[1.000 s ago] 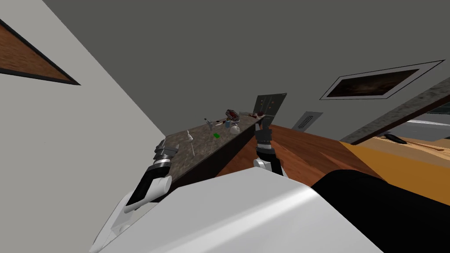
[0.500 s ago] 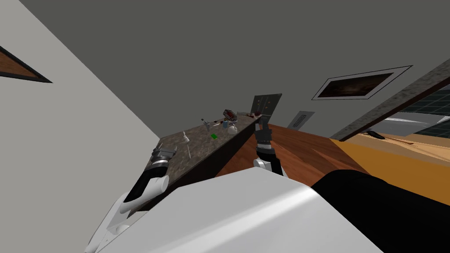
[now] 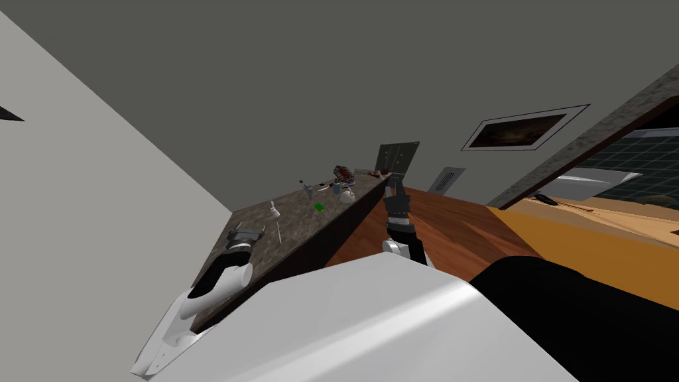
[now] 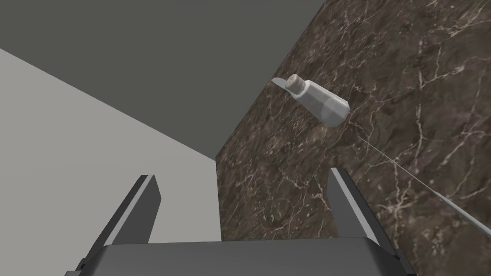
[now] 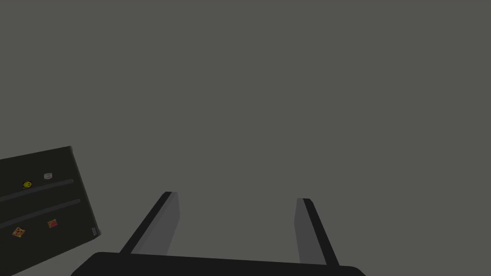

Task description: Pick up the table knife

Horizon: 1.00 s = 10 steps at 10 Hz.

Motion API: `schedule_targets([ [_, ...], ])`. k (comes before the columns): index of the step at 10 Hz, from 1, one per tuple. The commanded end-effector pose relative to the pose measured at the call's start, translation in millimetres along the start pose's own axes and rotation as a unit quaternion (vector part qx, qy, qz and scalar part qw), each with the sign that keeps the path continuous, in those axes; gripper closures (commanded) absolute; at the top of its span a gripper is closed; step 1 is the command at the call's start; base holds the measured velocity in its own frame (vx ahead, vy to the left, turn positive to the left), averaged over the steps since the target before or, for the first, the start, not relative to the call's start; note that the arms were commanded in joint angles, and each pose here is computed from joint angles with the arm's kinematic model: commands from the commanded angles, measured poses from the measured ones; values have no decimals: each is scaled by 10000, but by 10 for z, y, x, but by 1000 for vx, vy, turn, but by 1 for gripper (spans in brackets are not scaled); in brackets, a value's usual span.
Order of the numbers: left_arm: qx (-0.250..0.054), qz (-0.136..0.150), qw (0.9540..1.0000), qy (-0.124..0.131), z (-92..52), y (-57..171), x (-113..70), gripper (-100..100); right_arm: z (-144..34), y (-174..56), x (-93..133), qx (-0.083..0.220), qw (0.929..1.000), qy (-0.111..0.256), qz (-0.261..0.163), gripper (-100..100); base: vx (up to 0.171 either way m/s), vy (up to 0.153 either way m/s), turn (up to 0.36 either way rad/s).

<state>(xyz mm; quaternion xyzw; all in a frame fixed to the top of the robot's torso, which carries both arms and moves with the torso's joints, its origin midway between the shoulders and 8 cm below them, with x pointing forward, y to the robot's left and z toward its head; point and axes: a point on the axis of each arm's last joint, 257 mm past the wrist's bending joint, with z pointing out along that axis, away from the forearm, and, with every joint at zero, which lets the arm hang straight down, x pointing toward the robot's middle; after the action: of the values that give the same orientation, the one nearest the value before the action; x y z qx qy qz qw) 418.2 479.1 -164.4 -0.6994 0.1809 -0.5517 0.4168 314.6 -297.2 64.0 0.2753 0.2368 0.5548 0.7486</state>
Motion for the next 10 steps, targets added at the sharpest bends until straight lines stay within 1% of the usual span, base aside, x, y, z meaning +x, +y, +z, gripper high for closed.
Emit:
schedule_targets([
  [1, -87, -235, 9995, -178, 7, 32, -105, -100, 0, 0, 0, 0, 10000, 0, 0, 0, 15, -32, -38],
  [2, -161, -457, 9980, -406, 47, 55, -265, -100, 0, 0, 0, 0, 10000, 0, 0, 0, 28, -46, -83],
  [3, -192, -552, 9973, -454, 44, 74, -288, -100, 0, 0, 0, 0, 10000, 0, 0, 0, 24, -35, -25],
  [4, -252, -770, 9945, -670, 79, 96, -439, -100, 0, 0, 0, 0, 10000, 0, 0, 0, 20, -45, -53],
  [5, -284, -870, 9931, -728, 74, 118, -465, -100, 0, 0, 0, 0, 10000, 0, 0, 0, 18, -35, -28],
  [6, -346, -1091, 9888, -954, 103, 146, -614, -100, 0, 0, 0, 0, 10000, 0, 0, 0, 29, -39, -54],
  [7, -364, -1186, 9873, -997, 98, 162, -632, -100, 0, 0, 0, 0, 10000, 0, 0, 0, 21, -32, -21],
  [8, -410, -1419, 9816, -1208, 123, 186, -769, -100, 0, 0, 0, 0, 10000, 0, 0, 0, 36, -44, -55],
  [9, -432, -1497, 9797, -1258, 116, 205, -790, -100, 0, 0, 0, 0, 10000, 0, 0, 0, 30, -35, -18],
  [10, -468, -1731, 9729, -1460, 139, 227, -917, -100, 0, 0, 0, 0, 10000, 0, -1, 0, 26, -36, -32],
])
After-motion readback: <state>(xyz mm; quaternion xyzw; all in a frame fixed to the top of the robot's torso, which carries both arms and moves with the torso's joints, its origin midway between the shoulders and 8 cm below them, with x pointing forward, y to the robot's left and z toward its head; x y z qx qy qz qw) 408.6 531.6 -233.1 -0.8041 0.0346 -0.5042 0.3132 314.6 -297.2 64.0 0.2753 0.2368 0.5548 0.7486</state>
